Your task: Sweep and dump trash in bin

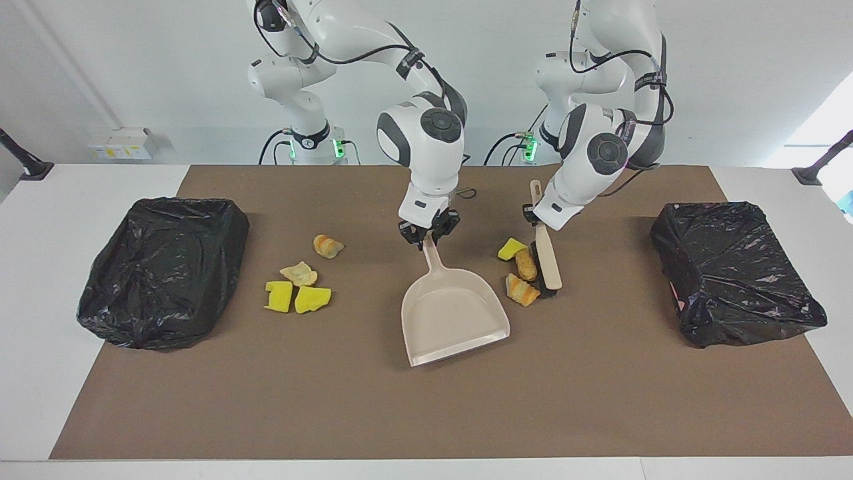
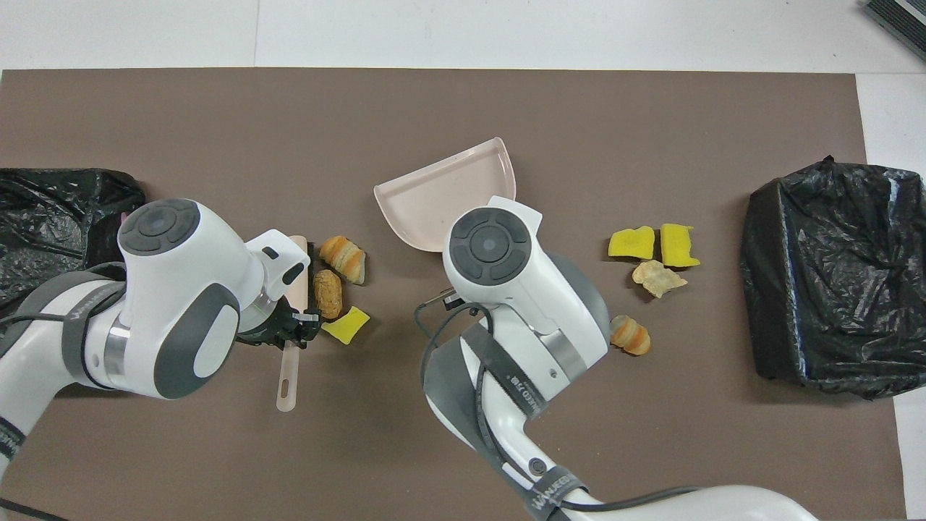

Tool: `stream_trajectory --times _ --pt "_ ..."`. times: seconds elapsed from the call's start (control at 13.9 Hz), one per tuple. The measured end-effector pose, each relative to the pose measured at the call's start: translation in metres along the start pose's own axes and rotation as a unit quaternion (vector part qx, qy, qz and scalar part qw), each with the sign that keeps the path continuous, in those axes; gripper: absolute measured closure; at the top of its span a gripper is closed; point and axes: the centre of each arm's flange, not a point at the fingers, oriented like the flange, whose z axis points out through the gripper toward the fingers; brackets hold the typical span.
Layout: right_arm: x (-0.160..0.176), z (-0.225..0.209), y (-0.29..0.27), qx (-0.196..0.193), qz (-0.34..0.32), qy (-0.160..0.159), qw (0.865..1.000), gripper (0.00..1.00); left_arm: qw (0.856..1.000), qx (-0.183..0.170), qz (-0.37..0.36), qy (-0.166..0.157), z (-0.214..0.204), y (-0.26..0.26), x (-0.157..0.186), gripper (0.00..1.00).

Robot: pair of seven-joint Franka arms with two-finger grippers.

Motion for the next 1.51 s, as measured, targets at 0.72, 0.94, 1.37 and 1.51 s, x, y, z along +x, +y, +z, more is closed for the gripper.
stream_trajectory --times 0.72,0.94,1.37,1.51 --pt "-0.007 -0.003 0.111 0.017 -0.405 -0.03 0.914 0.68 0.998 -0.024 -0.043 0.037 0.002 -0.051 0.023 0.75" --pt "-0.013 0.004 0.113 0.026 -0.451 -0.049 0.891 0.68 0.998 -0.02 -0.042 0.04 0.028 -0.044 0.016 0.75" --pt "-0.029 0.019 0.109 -0.014 -0.518 -0.077 0.852 0.68 0.998 -0.022 -0.014 0.051 0.051 0.013 -0.016 0.75" --pt "-0.033 0.026 0.11 -0.023 -0.529 -0.067 0.846 0.68 0.998 -0.022 -0.012 0.06 0.058 0.031 -0.024 0.75"
